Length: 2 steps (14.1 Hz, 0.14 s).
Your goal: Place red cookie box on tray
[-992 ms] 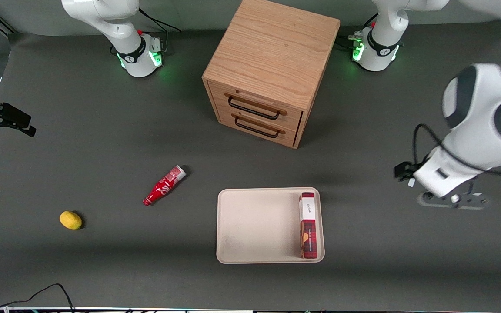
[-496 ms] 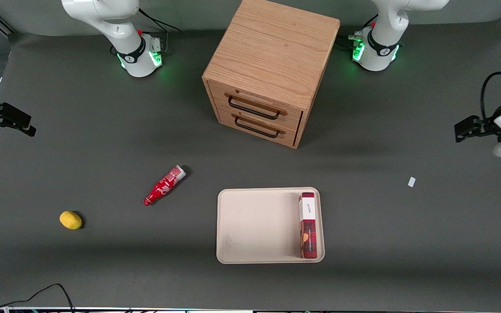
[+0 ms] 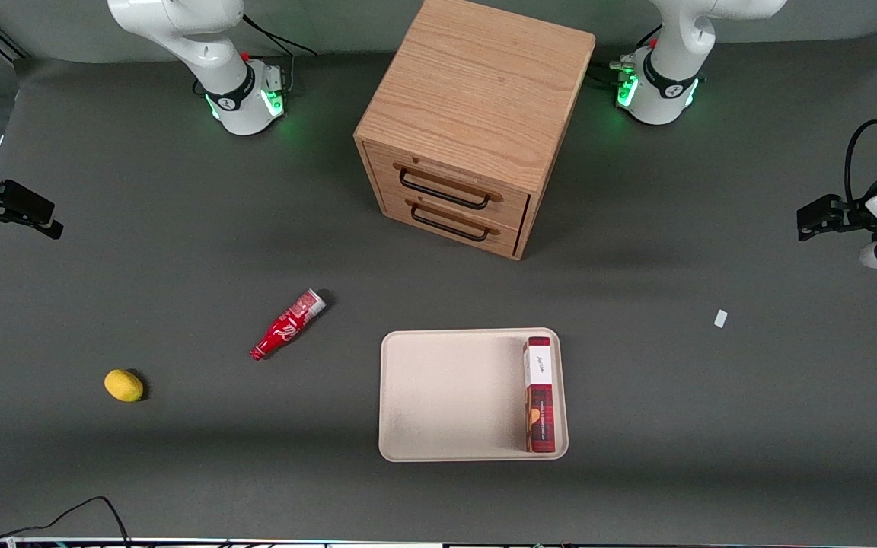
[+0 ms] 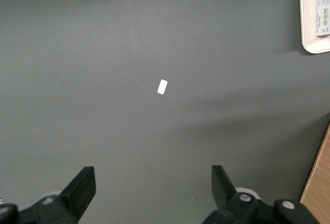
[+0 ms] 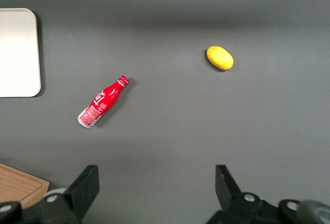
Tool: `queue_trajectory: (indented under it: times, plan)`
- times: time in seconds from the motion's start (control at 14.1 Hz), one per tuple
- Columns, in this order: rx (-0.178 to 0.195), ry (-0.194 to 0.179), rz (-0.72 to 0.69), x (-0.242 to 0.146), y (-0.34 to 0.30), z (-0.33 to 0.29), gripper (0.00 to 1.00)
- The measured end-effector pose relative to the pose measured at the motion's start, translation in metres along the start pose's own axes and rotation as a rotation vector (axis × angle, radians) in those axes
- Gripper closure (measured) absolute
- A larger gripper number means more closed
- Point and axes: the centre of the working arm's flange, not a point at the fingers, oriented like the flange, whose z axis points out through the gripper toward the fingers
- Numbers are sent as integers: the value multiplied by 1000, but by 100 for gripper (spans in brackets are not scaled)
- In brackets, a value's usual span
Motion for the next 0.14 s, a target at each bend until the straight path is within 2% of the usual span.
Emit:
queue_trajectory:
  times: [0.14]
  plan:
    - [0,-2,1,0,0,0,0]
